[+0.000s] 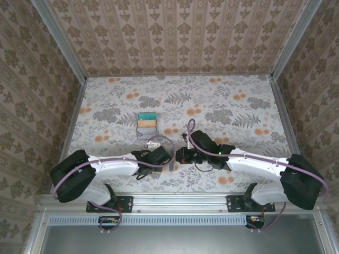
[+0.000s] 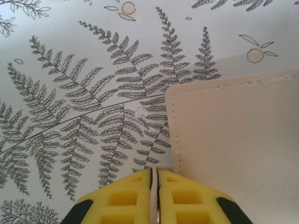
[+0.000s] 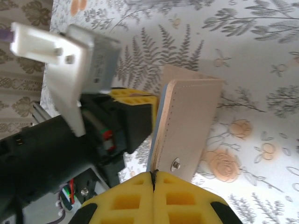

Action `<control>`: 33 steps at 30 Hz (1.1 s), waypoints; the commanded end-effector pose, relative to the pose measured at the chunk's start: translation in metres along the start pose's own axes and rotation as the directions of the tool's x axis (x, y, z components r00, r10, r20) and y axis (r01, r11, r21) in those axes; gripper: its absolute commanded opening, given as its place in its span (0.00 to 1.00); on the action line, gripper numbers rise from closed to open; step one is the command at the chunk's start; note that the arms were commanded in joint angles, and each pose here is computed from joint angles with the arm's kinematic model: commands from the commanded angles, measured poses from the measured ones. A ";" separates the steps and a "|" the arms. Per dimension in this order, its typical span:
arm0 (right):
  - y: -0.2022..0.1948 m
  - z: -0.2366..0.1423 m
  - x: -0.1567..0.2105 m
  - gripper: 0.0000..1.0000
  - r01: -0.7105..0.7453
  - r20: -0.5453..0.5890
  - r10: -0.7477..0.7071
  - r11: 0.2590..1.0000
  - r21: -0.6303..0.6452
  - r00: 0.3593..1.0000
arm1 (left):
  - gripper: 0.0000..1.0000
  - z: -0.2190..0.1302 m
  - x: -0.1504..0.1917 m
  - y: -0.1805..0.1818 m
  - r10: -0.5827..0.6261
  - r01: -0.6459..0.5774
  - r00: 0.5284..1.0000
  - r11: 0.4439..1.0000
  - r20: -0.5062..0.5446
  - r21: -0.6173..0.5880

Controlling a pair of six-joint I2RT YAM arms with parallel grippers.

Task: Take the credit cards out of the card holder

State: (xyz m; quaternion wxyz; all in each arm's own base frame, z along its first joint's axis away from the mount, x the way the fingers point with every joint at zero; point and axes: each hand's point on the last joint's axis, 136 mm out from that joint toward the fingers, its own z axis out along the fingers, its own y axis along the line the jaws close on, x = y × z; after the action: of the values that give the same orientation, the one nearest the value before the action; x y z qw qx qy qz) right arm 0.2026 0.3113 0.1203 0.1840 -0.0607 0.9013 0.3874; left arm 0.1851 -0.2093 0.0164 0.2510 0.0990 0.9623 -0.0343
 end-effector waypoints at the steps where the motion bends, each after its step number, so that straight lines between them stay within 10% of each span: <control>1: -0.002 0.006 0.003 0.00 0.022 -0.031 -0.021 0.998 0.055 0.999 | 0.08 0.006 0.012 -0.004 0.019 -0.018 0.999 1.000 -0.047 0.023; 9: -0.008 0.010 0.000 0.00 0.027 -0.026 -0.024 0.995 0.097 0.999 | 0.12 -0.003 0.012 0.009 -0.005 0.006 0.999 1.000 -0.034 0.019; 15: -0.035 0.002 0.006 0.00 0.053 -0.029 -0.049 0.985 0.166 0.998 | 0.46 -0.025 0.006 0.025 -0.047 0.047 0.999 0.998 0.007 0.047; 19: -0.058 0.004 0.011 0.00 0.068 -0.032 -0.063 0.978 0.197 0.997 | 0.51 -0.046 -0.004 0.016 -0.104 0.090 0.992 0.979 0.068 0.184; 33: -0.092 0.000 0.022 0.29 0.079 -0.026 -0.075 0.951 0.299 0.997 | 0.44 -0.065 -0.013 -0.008 -0.207 0.155 0.974 0.904 0.091 0.399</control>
State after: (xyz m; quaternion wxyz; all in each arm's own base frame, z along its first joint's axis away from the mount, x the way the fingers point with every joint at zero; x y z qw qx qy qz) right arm 0.2025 0.2565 0.0484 0.1830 -0.0713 0.9469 0.2547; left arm 0.1643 -0.2069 0.0823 0.2940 0.0635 0.9238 -0.2368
